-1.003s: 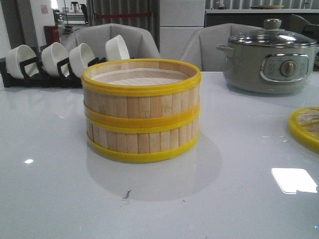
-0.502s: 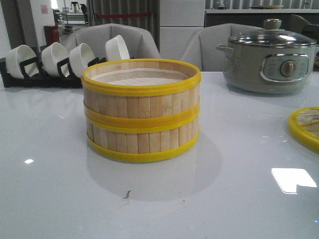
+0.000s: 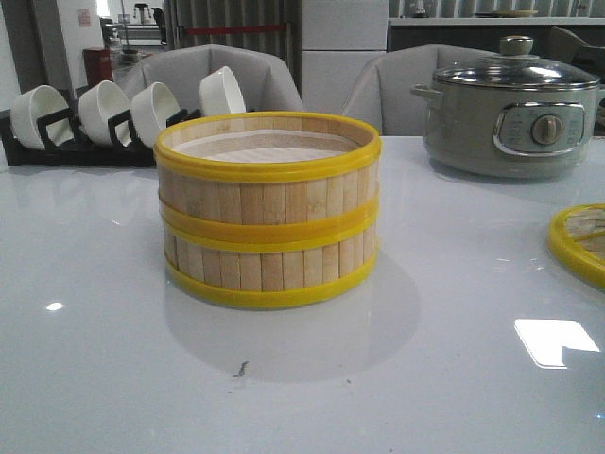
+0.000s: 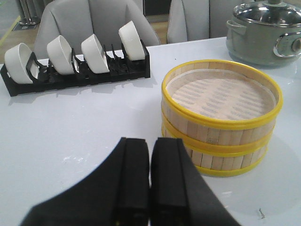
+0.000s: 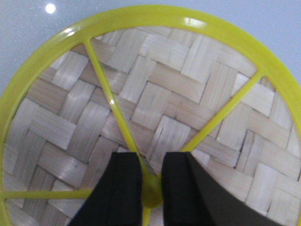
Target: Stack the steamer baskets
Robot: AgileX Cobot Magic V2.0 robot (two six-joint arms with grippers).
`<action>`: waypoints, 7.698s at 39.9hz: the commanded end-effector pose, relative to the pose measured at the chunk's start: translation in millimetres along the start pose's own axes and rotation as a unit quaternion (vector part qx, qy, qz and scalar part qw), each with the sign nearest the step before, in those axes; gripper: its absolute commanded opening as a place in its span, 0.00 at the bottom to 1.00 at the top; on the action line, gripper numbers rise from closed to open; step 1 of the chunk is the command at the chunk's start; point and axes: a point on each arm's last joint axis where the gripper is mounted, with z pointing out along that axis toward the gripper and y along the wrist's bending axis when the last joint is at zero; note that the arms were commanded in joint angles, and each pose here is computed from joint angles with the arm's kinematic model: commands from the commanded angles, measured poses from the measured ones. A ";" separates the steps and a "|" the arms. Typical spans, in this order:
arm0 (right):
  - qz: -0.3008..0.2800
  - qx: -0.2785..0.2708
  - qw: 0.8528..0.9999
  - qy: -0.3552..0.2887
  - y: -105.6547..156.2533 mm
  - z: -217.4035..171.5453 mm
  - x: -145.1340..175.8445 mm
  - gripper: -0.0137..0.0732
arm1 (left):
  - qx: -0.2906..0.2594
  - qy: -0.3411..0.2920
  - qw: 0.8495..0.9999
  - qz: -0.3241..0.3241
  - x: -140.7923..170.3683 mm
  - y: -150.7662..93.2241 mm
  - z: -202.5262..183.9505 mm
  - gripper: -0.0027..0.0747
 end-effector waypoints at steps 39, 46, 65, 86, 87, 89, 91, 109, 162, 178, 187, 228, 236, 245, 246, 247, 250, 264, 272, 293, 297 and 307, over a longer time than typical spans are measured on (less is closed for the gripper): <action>-0.213 -0.167 0.941 -0.201 210.2 -203.3 -47.1 0.19 | 0.010 -0.045 0.999 -0.006 -15.3 -2.0 -1.4 0.16; -0.257 -0.201 0.926 -0.191 260.4 -212.5 -36.2 0.19 | 0.010 -0.045 0.999 -0.006 -15.3 -2.0 -1.4 0.16; -0.322 -0.239 0.903 -0.155 346.1 -181.5 -5.3 0.19 | 0.010 -0.045 0.999 -0.006 -15.3 -2.0 -1.4 0.16; -0.332 -0.239 0.901 -0.142 360.8 -161.5 4.1 0.19 | 0.010 -0.045 0.999 -0.006 -15.3 -2.0 -1.4 0.16; -0.332 -0.240 0.901 -0.143 360.9 -161.6 3.9 0.19 | 0.010 -0.045 0.999 -0.006 -15.3 -2.0 -1.4 0.16; -0.331 -0.241 0.901 -0.145 361.2 -161.8 3.6 0.19 | 0.010 -0.045 0.999 -0.006 -15.3 -2.0 -1.4 0.16; -0.331 -0.241 0.901 -0.146 361.2 -161.8 3.5 0.20 | 0.010 -0.045 0.999 -0.006 -15.3 -2.0 -1.4 0.16; -0.324 -0.249 0.894 -0.185 352.6 -191.9 -3.3 0.63 | 0.010 -0.045 0.999 -0.006 -15.3 -2.0 -1.4 0.16; -0.127 -0.124 0.909 -0.377 60.3 -250.9 110.8 0.63 | 0.010 -0.045 0.999 -0.006 -15.3 -2.0 -1.4 0.16; -0.105 -0.107 0.896 -0.417 30.2 -223.2 178.6 0.63 | 0.010 -0.045 0.999 -0.006 -15.3 -2.0 -1.4 0.16; -0.097 -0.103 0.885 -0.443 21.1 -209.3 205.3 0.63 | 0.010 -0.045 0.999 -0.006 -15.3 -2.0 -1.4 0.16; -0.079 -0.089 0.864 -0.489 8.7 -206.5 231.2 0.21 | 0.010 -0.045 0.999 -0.006 -15.3 -2.0 -1.4 0.16; -0.079 -0.089 0.864 -0.489 8.7 -206.5 231.2 0.21 | 0.010 -0.045 0.999 -0.006 -15.3 -2.0 -1.4 0.16; -0.079 -0.089 0.865 -0.488 8.7 -206.4 231.3 0.21 | 0.010 -0.045 0.999 -0.006 -15.3 -2.0 -1.4 0.16; -0.079 -0.089 0.865 -0.488 8.7 -206.4 231.3 0.21 | 0.010 -0.045 0.999 -0.006 -15.3 -2.0 -1.4 0.16; -0.079 -0.089 0.865 -0.488 8.7 -206.4 231.3 0.21 | 0.010 -0.045 0.999 -0.006 -15.3 -2.0 -1.4 0.16; -0.079 -0.089 0.865 -0.488 8.7 -206.4 231.3 0.21 | 0.010 -0.045 0.999 -0.006 -15.3 -2.0 -1.4 0.16; -0.079 -0.089 0.865 -0.488 8.7 -206.4 231.3 0.21 | -0.001 -0.052 0.998 0.024 -16.5 -0.2 -1.5 0.16; -0.079 -0.089 0.865 -0.488 8.7 -206.4 231.3 0.21 | 0.006 -0.053 0.999 0.000 -16.6 -1.2 -1.6 0.16; -0.079 -0.089 0.865 -0.488 8.7 -206.4 231.3 0.21 | -0.096 -0.183 0.972 -0.111 -3.6 16.3 -32.3 0.16; -0.079 -0.089 0.865 -0.488 8.7 -206.4 231.3 0.21 | -0.093 -0.212 0.967 -0.106 12.3 15.2 -32.2 0.16; -0.079 -0.089 0.865 -0.488 8.7 -206.4 231.3 0.21 | -0.085 -0.212 0.966 -0.120 65.6 14.2 -19.4 0.16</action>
